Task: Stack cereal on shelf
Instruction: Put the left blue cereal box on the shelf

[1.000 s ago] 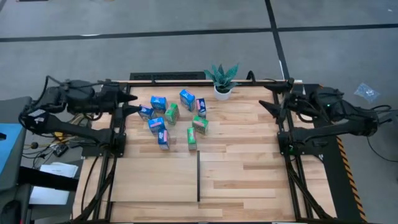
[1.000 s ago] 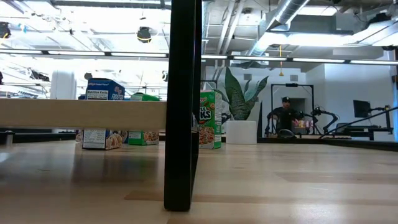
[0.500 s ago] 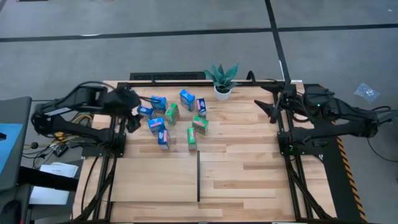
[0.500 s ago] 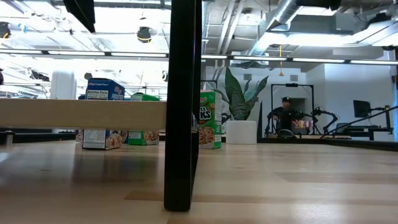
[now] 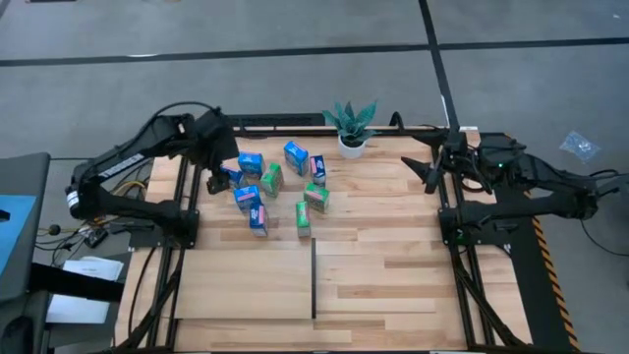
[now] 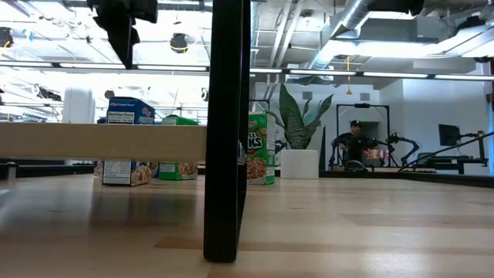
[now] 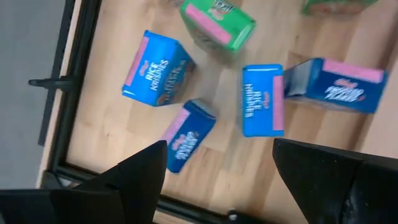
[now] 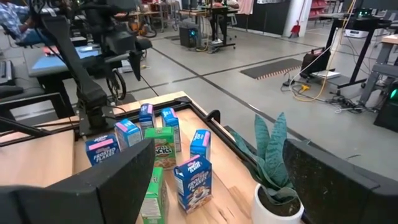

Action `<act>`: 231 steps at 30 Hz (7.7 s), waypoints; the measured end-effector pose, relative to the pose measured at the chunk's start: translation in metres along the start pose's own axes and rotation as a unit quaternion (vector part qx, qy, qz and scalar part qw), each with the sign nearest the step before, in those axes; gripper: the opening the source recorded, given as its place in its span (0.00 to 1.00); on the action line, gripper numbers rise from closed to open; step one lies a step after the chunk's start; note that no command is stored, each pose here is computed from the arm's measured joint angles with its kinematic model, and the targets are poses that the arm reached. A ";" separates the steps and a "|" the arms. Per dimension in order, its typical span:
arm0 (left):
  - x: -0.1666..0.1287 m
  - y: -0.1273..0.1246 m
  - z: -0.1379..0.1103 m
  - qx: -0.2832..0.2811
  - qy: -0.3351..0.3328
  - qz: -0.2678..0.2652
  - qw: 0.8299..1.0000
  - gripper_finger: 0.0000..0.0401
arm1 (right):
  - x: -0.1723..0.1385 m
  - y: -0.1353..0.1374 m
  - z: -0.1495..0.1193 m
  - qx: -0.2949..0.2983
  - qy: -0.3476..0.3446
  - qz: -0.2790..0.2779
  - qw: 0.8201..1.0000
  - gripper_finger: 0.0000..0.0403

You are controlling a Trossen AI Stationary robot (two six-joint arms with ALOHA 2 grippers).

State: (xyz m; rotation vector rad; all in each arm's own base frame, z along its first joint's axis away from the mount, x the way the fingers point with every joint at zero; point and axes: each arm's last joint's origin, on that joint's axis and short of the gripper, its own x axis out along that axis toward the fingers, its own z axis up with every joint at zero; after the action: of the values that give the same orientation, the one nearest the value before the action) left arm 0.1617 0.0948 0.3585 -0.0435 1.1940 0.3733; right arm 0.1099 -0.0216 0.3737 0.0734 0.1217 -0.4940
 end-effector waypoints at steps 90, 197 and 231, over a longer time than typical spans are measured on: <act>0.100 0.011 -0.028 0.191 0.079 -0.018 0.978 0.70 | 0.000 0.000 -0.002 0.008 0.012 -0.004 1.000 0.84; 0.044 -0.007 -0.020 0.160 0.107 -0.019 0.981 0.39 | 0.000 0.000 -0.003 0.021 0.012 -0.001 1.000 0.80; -0.052 -0.217 -0.041 0.132 0.040 -0.228 0.964 0.39 | 0.000 0.000 -0.003 0.026 0.012 -0.002 1.000 0.80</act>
State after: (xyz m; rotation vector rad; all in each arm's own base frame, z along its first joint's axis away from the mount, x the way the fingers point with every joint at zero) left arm 0.1746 -0.1314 0.3555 -0.1012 1.2640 -0.1961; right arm 0.1095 -0.0215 0.3712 0.1301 0.1326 -0.4997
